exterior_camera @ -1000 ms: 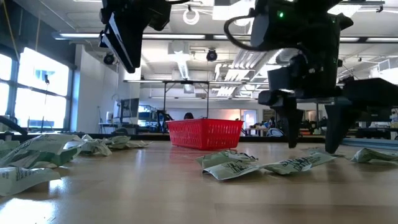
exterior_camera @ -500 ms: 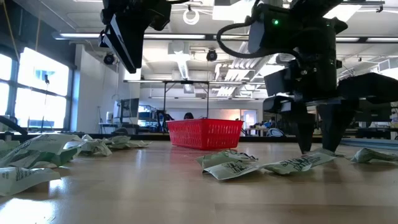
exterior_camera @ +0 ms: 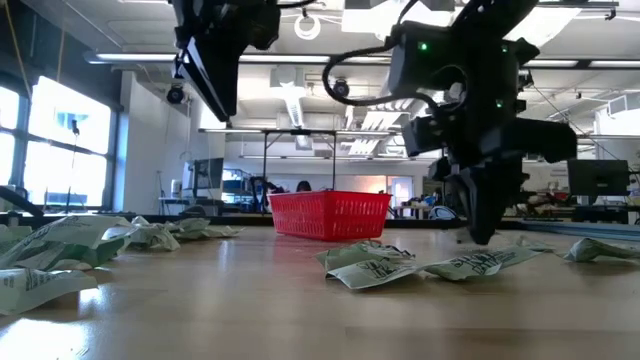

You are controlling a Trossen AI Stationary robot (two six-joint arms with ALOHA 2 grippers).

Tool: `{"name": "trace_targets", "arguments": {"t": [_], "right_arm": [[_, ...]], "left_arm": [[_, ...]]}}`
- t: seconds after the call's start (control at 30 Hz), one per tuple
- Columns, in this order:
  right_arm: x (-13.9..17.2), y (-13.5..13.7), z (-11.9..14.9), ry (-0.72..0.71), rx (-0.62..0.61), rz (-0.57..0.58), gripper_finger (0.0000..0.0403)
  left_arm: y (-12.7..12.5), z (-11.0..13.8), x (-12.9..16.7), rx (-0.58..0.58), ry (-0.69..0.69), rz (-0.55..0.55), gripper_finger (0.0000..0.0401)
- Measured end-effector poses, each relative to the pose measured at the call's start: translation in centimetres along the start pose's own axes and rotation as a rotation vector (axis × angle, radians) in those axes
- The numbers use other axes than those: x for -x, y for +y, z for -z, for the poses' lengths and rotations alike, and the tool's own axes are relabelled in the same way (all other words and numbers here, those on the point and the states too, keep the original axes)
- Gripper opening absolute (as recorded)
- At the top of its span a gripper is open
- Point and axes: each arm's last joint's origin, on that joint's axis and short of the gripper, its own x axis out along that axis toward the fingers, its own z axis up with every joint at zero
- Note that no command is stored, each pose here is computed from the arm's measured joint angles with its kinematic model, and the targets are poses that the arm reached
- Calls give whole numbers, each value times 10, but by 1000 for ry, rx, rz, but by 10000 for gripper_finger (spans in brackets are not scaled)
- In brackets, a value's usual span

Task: Pick and place Stevia / Truvia into bins
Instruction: Put the stevia packet into the red basket

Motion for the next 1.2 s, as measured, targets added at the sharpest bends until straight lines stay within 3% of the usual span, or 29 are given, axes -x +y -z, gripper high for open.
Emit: {"name": "trace_targets", "arguments": {"t": [0.3,0.53,0.9,1.2], "right_arm": [[52,7,7,-195,-176,70,4],[85,-5,4,-422,-333,119,2],[83,-44,-21,-589,-464,64,1],[65,-60,-39,-642,-468,-4,0]], "left_arm": [[38,-27,-7,48,33,58,154],[45,-34,-8,61,36,120,154],[29,-18,6,0,15,97,154],[42,-1,48,140,-74,74,154]]}}
